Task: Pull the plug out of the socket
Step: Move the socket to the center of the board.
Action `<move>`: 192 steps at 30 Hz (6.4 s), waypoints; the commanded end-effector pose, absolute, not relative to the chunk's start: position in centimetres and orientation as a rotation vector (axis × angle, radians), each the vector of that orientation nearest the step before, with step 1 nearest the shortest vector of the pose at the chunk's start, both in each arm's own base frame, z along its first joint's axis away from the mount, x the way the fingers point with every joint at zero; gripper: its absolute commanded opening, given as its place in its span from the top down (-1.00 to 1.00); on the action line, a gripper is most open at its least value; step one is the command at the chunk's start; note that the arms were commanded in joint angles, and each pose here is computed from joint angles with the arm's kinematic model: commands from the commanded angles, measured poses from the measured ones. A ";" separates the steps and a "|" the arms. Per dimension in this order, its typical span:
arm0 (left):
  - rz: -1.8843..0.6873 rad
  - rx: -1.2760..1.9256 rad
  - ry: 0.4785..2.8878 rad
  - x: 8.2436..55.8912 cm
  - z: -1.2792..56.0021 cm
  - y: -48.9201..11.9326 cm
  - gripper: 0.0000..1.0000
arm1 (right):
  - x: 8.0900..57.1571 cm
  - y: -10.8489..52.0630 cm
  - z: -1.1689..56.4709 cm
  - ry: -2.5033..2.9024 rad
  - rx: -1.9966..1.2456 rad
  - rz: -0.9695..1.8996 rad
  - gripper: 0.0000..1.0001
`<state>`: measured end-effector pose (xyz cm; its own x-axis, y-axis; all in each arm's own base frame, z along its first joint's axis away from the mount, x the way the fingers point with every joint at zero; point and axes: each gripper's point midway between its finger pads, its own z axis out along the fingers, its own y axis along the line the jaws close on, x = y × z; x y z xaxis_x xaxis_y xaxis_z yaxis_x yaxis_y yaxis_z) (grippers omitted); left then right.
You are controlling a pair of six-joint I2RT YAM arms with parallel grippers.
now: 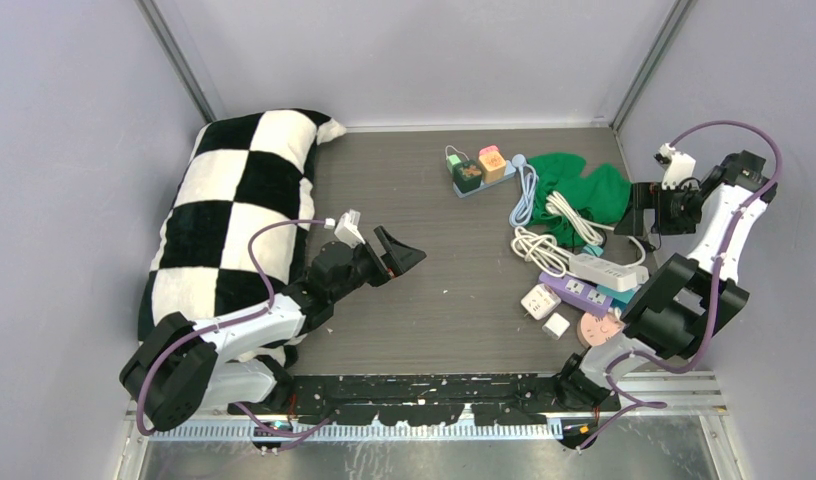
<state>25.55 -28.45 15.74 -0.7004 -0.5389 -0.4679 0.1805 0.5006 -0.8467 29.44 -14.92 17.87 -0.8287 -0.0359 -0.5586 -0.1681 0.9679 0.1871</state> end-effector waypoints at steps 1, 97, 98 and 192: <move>-1.295 -0.279 1.937 25.9 17.7 -28.7 -0.99 | 29.7 -14.2 21.8 2.441 -0.174 0.271 -0.94; -1.610 -0.724 1.918 58.8 8.8 -39.7 -0.59 | 26.7 3.7 18.8 2.043 -0.284 0.991 -0.94; -1.612 -0.725 1.916 58.9 8.8 -39.8 -0.58 | 26.7 3.7 18.8 2.043 -0.284 0.991 -0.94; -1.726 -0.675 1.845 33.0 10.1 -29.9 0.68 | 26.0 4.7 17.1 2.094 -0.317 1.034 -0.93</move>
<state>34.13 -29.77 7.48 -0.7305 -0.6829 -0.0110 -0.0824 0.1041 -0.9911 26.03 4.55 17.06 -0.6877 0.1215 -0.7157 -0.4938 0.6444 0.5839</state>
